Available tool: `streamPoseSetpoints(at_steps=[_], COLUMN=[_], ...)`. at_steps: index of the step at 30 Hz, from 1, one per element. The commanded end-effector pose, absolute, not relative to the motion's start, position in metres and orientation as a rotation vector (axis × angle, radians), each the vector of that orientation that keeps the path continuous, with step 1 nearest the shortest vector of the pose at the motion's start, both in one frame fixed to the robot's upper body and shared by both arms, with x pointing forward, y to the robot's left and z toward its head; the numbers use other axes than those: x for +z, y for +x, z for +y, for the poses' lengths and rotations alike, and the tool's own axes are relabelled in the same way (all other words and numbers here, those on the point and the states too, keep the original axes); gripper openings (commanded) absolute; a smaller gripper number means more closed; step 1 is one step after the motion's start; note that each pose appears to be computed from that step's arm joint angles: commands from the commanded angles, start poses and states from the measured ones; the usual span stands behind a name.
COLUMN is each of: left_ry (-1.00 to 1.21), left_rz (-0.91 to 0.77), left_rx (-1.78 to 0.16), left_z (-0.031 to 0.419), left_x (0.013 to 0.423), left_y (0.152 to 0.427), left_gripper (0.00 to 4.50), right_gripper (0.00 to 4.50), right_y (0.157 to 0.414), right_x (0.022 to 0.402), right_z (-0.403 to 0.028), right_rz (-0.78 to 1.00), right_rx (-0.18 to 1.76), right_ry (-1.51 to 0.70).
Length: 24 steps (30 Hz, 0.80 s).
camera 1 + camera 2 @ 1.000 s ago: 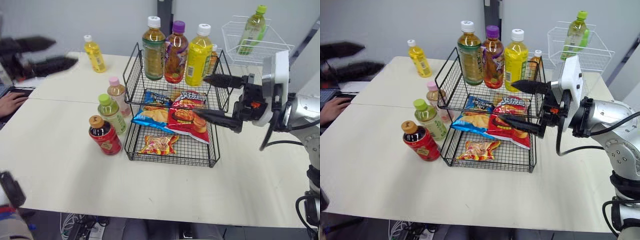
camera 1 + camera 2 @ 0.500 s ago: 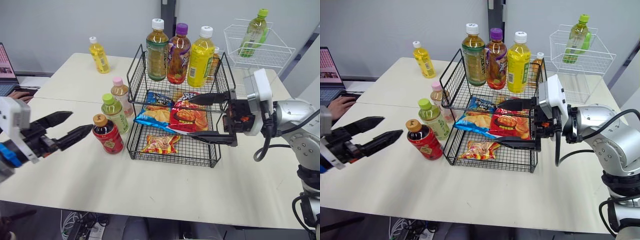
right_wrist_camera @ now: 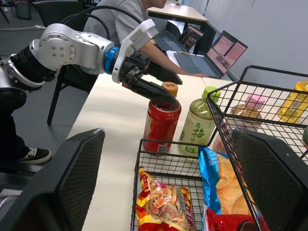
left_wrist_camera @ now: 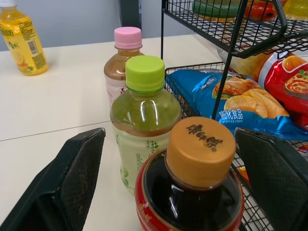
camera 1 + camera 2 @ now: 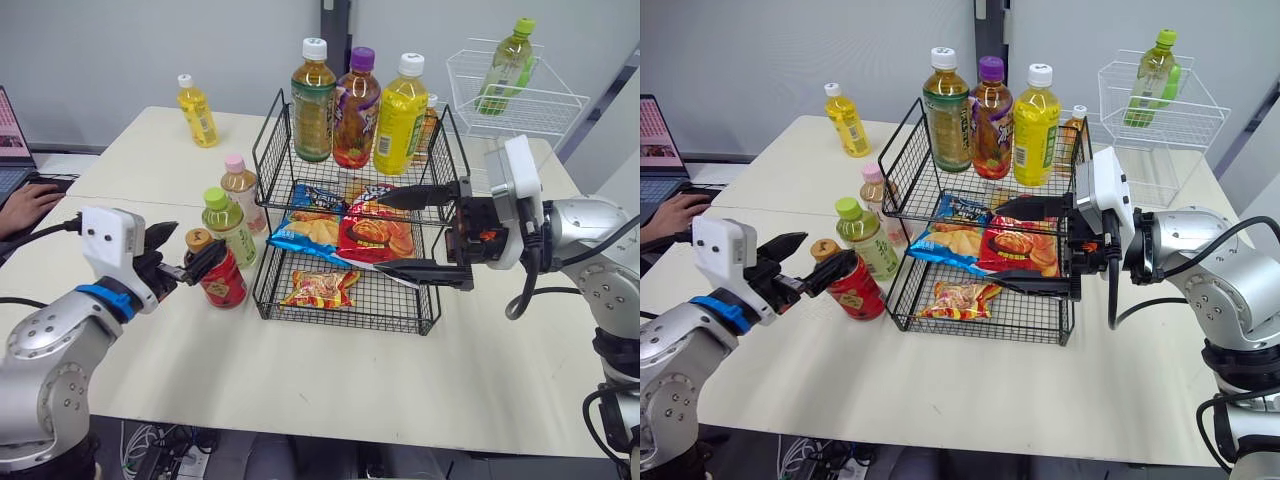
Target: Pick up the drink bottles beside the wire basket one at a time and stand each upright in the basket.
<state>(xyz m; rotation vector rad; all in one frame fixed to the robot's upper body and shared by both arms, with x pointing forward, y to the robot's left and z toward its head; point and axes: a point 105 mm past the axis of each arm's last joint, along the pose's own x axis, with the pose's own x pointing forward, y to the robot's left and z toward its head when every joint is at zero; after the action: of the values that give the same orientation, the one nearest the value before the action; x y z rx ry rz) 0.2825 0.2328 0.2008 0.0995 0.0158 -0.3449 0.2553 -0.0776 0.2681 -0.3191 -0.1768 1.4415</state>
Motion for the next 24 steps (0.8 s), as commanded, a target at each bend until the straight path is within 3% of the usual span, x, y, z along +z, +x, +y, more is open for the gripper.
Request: streamPoseSetpoints(at_steps=[1,5,13,14,19,24], left_ry=[0.093,0.090,0.087,0.091,0.139,0.163], left_rz=[-0.011,0.005,0.007,0.003,-0.029,-0.100], left_rx=[-0.375,-0.378,-0.391,-0.395,-0.431,-0.535], left_z=[0.220,0.218,0.216,0.216,0.226,0.241], left_x=[0.205,0.200,0.197,0.198,0.213,0.269], left_y=[0.282,0.283,0.282,0.281,0.272,0.265], left_gripper=[4.48,3.96,1.50,1.36,1.36,1.36], right_gripper=[4.50,4.50,4.50,4.50,4.50,4.50], right_y=[0.255,0.256,0.258,0.258,0.261,0.266], right_x=[0.279,0.280,0.280,0.280,0.281,0.282], right_z=[-0.079,-0.080,-0.081,-0.082,-0.085,-0.090], right_rz=[-0.223,-0.224,-0.229,-0.230,-0.237,-0.246], right_rx=[1.421,1.417,1.403,1.400,1.373,1.326], right_ry=[-0.348,-0.350,-0.353,-0.353,-0.355,-0.345])
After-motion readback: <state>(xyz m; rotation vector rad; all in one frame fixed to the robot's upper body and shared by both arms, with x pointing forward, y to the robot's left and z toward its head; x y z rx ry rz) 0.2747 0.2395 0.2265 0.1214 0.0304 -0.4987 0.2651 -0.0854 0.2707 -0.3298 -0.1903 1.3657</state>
